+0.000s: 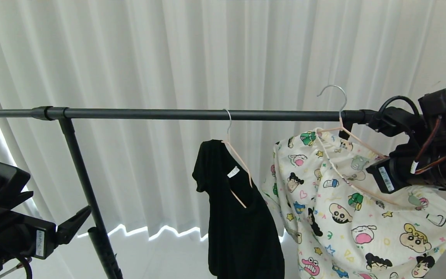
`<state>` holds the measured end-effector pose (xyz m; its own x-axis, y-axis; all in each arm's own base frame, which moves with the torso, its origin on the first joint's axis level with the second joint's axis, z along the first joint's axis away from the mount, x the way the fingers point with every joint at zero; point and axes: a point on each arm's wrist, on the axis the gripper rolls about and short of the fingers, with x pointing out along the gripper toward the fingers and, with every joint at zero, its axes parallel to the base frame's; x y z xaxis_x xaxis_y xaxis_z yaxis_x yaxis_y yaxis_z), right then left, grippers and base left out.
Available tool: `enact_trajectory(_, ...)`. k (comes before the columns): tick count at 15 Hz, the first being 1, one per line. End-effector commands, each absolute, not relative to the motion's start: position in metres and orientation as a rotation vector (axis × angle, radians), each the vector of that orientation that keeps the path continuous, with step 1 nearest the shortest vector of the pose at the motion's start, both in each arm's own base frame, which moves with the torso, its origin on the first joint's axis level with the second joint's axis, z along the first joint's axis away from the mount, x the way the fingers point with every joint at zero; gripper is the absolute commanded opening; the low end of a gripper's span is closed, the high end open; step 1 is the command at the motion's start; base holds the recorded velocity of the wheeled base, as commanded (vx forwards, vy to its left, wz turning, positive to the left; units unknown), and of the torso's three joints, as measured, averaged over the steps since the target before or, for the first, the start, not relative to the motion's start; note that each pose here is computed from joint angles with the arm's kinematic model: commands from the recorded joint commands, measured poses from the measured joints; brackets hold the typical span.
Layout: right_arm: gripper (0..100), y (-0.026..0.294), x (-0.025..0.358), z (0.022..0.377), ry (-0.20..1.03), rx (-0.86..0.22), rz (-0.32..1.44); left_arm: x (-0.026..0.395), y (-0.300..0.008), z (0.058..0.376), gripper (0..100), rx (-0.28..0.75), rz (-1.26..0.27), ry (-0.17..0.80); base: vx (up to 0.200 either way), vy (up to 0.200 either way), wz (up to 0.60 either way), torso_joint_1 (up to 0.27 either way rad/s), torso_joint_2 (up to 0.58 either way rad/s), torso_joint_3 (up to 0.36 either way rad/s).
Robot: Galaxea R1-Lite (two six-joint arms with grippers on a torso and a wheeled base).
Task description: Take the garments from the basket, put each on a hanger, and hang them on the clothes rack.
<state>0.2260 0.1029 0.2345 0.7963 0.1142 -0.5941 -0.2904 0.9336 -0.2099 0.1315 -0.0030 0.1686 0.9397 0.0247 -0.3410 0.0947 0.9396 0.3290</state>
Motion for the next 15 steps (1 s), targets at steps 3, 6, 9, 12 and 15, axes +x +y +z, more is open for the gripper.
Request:
enact_trajectory(3, 0, 0.116, 0.252, 0.211, 0.675, -0.286, 0.211, 0.133, -0.003, 0.170, 100, 0.352, -0.036, 0.345, 0.000, 0.000, 0.00, 0.000, 0.00, 0.000)
enact_trajectory(6, 0, 0.120, 0.261, 0.206, 0.693, -0.289, 0.210, 0.134, -0.003, 0.171, 100, 0.352, -0.036, 0.344, 0.000, 0.000, 0.00, 0.000, 0.00, 0.000)
enact_trajectory(9, 0, 0.122, 0.264, 0.201, 0.709, -0.297, 0.210, 0.133, -0.003, 0.171, 100, 0.352, -0.036, 0.342, 0.000, 0.000, 0.00, 0.000, 0.00, 0.000)
enact_trajectory(12, 0, 0.124, 0.267, 0.198, 0.716, -0.298, 0.211, 0.134, -0.003, 0.171, 100, 0.352, -0.039, 0.343, 0.000, 0.000, 0.00, 0.000, 0.00, 0.000)
enact_trajectory(15, 0, 0.126, 0.266, 0.198, 0.718, -0.302, 0.218, 0.133, -0.003, 0.171, 100, 0.352, -0.039, 0.342, 0.000, 0.000, 0.00, 0.000, 0.00, 0.000)
